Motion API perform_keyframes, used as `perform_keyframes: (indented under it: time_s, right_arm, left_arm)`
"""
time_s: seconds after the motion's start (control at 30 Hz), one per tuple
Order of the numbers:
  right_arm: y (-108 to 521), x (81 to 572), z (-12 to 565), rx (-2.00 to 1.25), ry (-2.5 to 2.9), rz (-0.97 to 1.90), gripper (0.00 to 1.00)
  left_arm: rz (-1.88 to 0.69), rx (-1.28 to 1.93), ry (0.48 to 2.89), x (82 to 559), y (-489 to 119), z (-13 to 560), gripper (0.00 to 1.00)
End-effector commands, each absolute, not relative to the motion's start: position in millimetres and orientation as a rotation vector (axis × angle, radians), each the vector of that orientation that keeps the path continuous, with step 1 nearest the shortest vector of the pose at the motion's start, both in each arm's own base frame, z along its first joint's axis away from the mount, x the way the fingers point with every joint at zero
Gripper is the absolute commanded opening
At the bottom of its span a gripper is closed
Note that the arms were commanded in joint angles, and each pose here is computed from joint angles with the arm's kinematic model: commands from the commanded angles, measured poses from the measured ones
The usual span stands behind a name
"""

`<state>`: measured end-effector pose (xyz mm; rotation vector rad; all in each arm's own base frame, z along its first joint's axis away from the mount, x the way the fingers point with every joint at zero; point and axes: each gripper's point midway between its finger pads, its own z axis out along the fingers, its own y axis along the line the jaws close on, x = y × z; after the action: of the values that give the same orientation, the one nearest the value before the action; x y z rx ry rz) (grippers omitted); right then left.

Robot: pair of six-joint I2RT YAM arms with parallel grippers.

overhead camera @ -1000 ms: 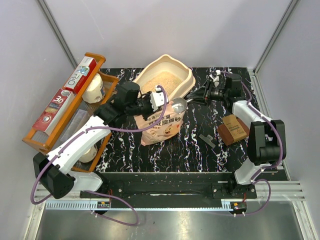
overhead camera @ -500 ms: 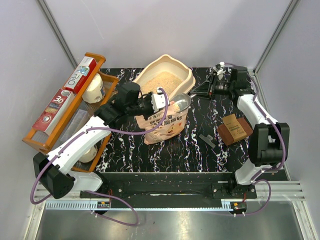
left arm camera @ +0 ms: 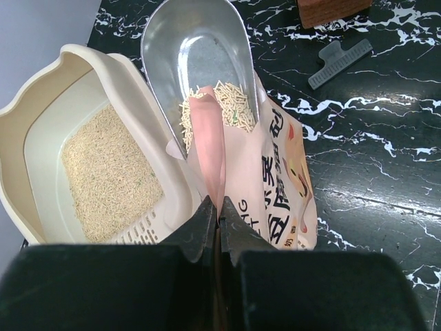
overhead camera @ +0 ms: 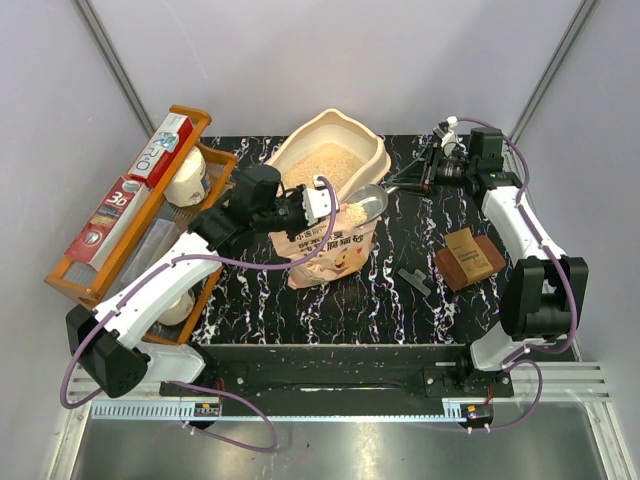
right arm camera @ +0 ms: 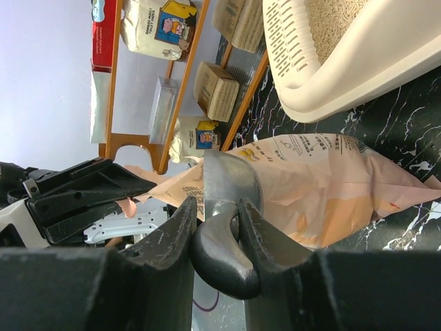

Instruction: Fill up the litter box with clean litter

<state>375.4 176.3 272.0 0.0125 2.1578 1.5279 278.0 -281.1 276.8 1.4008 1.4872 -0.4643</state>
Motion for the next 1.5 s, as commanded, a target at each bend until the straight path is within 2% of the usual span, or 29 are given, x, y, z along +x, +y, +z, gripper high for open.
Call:
perform_keyframes:
  time_s: [0.0,0.43,0.53,0.87,1.03,1.33,1.47]
  right_arm:
    - [171.3,372.2,297.2,-0.071,2.092,1.503,0.00]
    - [144.7,384.8,277.3,0.035,2.108,1.619,0.00]
    - [145.4,381.2,266.3,0.078,2.124,1.719,0.00]
    - [143.2,383.3,201.6,0.228,2.172,1.977,0.00]
    - [136.2,395.9,211.4,0.370,2.031,2.100,0.00]
    - [135.0,402.9,259.4,0.199,1.978,2.011,0.00]
    - [133.8,408.3,285.6,0.176,1.928,1.859,0.00]
  left_arm:
    - [-0.428,1.339,1.334,277.4,-279.5,337.0,0.00]
    - [-0.415,1.343,1.334,277.2,-277.8,339.2,0.00]
    - [-0.415,1.343,1.334,276.6,-277.3,338.9,0.00]
    - [-0.417,1.347,1.347,278.2,-278.8,339.0,0.00]
    - [-0.399,1.356,1.356,279.5,-277.5,339.1,0.00]
    - [-0.382,1.360,1.357,277.1,-272.8,335.9,0.00]
    - [-0.382,1.370,1.363,272.3,-269.5,328.9,0.00]
